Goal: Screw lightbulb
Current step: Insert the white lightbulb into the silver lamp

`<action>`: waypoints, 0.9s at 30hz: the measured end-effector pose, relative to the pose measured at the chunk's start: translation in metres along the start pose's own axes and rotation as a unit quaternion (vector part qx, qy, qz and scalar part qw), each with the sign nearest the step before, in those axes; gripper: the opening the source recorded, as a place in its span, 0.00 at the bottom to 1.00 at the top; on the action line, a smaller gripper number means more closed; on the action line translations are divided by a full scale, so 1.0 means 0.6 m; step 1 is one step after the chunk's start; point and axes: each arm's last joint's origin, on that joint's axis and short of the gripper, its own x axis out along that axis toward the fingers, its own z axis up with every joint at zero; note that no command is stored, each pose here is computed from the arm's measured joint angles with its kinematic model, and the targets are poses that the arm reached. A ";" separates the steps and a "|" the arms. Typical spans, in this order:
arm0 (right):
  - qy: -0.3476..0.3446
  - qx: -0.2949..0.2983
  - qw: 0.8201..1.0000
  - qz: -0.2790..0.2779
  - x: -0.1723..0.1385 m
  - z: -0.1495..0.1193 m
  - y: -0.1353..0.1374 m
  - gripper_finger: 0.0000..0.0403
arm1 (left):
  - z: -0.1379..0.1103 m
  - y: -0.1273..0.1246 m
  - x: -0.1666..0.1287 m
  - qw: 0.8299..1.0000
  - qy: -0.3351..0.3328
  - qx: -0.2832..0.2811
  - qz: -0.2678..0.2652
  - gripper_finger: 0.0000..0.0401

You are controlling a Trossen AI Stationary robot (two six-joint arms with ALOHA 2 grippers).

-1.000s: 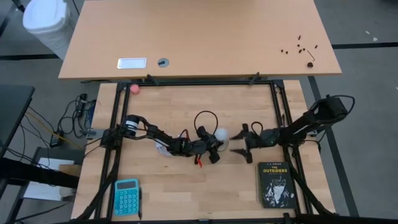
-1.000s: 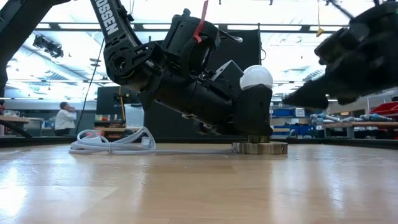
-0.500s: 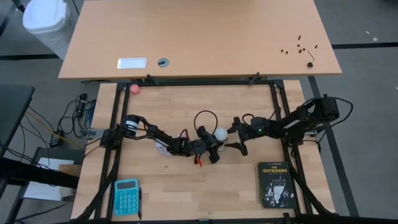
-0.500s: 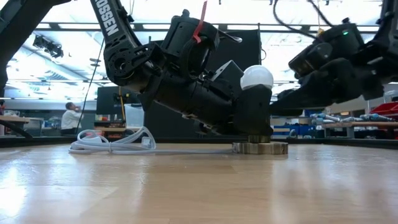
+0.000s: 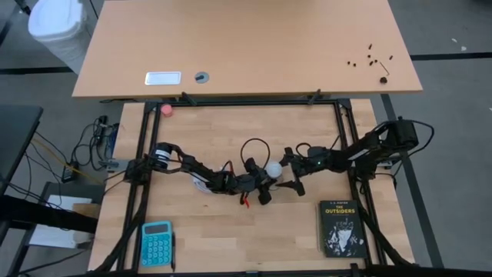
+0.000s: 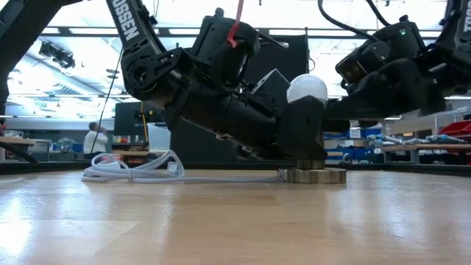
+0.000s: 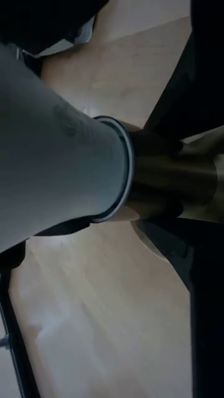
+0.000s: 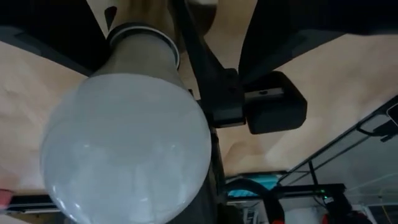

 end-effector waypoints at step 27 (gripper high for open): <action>-0.033 0.038 0.994 -0.095 -0.057 -0.013 0.026 0.79 | 0.001 0.003 0.001 1.000 -0.003 0.006 0.009 0.46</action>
